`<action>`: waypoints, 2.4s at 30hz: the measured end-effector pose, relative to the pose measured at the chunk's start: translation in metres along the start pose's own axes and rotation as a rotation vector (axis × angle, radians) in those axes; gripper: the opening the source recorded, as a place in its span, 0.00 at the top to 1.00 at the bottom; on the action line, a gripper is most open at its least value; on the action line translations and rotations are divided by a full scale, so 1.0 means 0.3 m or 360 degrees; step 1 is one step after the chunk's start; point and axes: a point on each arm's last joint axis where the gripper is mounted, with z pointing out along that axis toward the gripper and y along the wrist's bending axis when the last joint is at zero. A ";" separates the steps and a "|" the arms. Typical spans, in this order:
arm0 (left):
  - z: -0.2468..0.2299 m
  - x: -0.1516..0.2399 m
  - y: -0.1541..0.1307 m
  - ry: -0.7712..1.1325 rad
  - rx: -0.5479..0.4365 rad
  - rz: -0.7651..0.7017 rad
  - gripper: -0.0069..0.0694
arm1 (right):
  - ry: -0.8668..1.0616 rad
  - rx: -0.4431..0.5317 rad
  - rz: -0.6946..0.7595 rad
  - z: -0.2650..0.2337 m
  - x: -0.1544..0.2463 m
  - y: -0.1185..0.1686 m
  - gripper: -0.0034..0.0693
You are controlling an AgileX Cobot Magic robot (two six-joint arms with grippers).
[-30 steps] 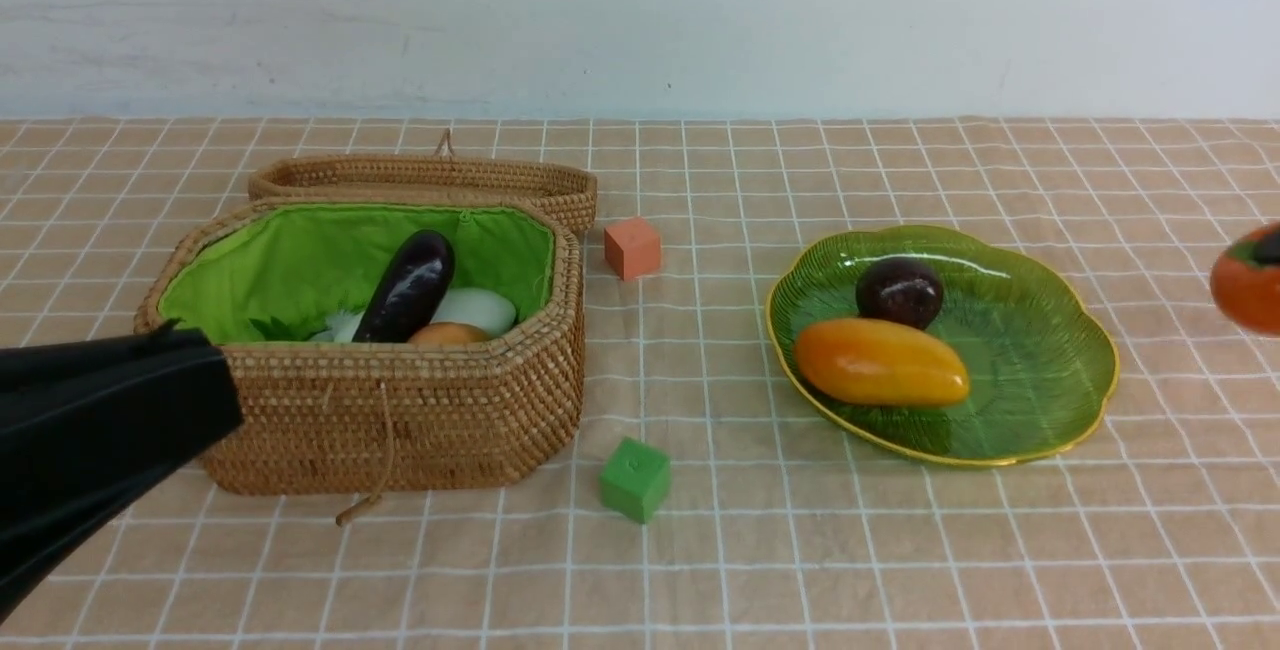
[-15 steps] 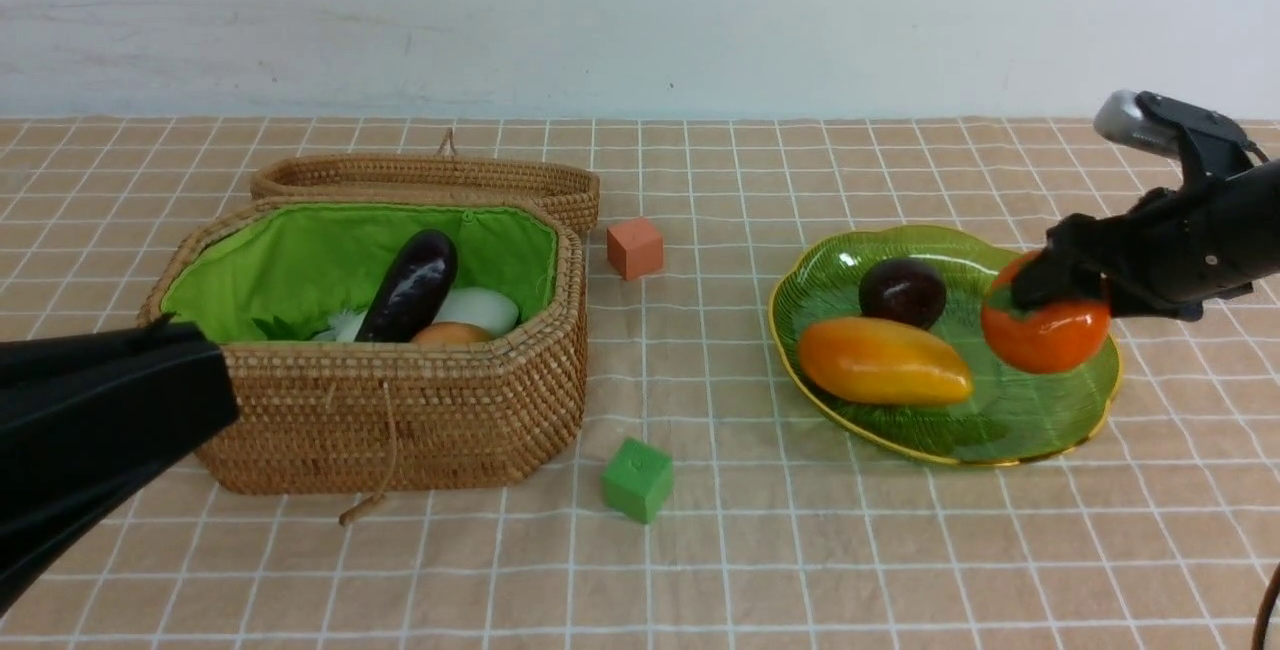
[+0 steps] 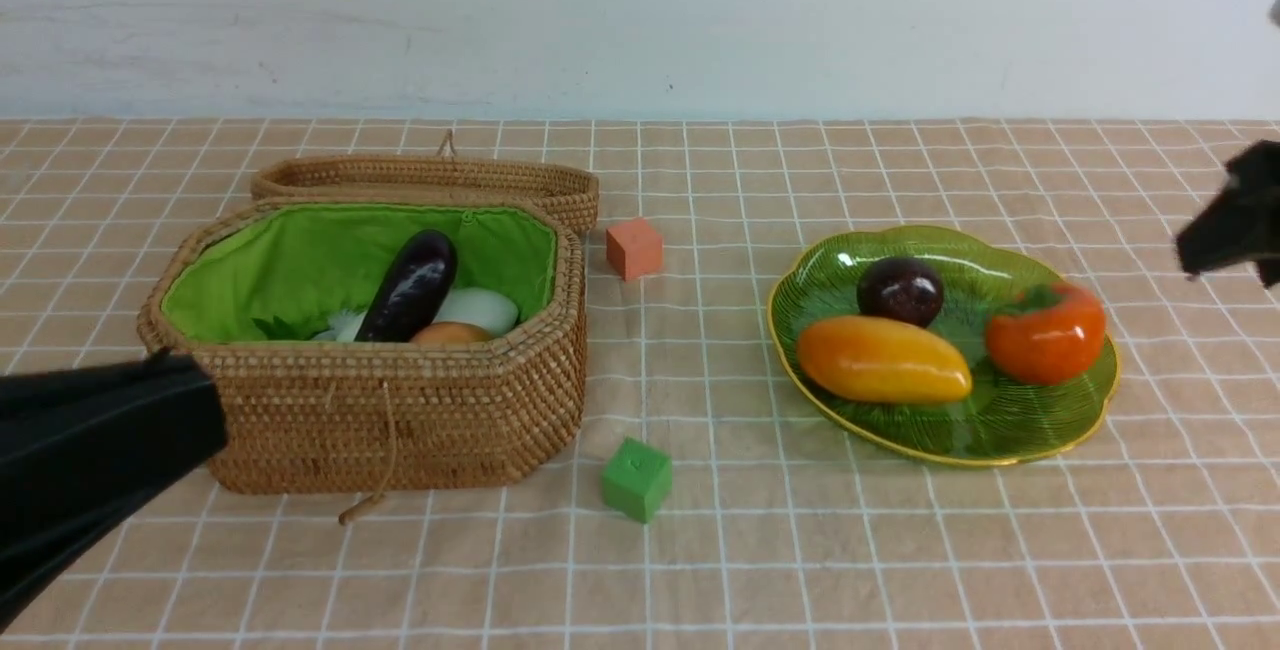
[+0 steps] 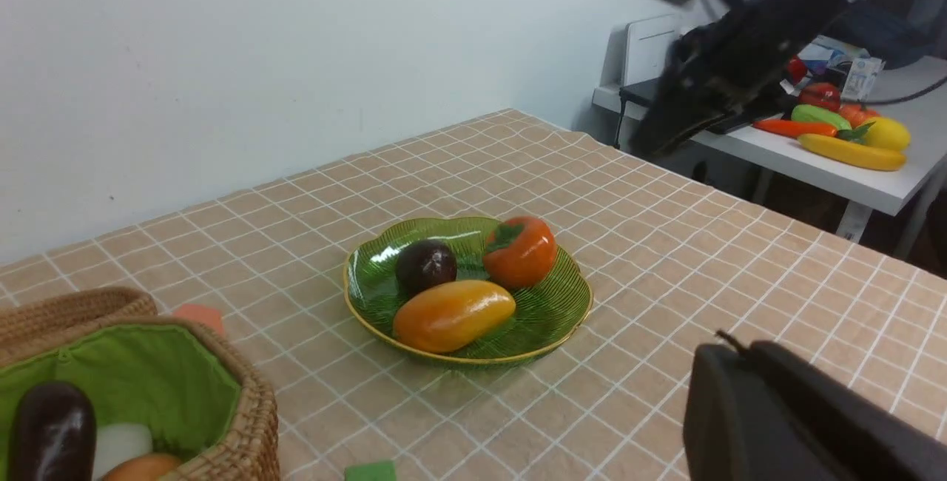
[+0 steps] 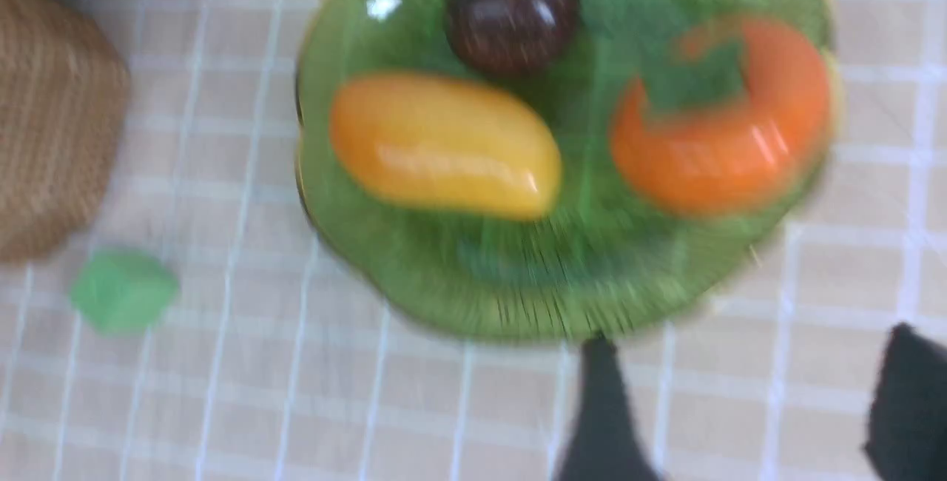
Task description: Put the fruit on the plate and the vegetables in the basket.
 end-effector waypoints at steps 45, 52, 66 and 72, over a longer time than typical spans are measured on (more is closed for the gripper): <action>-0.082 0.572 0.065 0.0396 -0.0089 0.0037 0.93 | -0.1301 0.0263 -0.0242 0.069 0.945 0.057 0.98; -0.085 0.582 0.067 0.0453 -0.0096 0.0036 0.92 | -0.1079 0.0284 -0.0214 0.096 0.982 0.047 0.98; -0.086 0.583 0.067 0.0461 -0.0098 0.0037 0.91 | -0.1077 0.0279 -0.0086 0.094 0.983 0.040 0.97; -0.086 0.583 0.067 0.0461 -0.0098 0.0037 0.90 | -0.1076 0.0278 -0.0082 0.094 0.983 0.040 0.97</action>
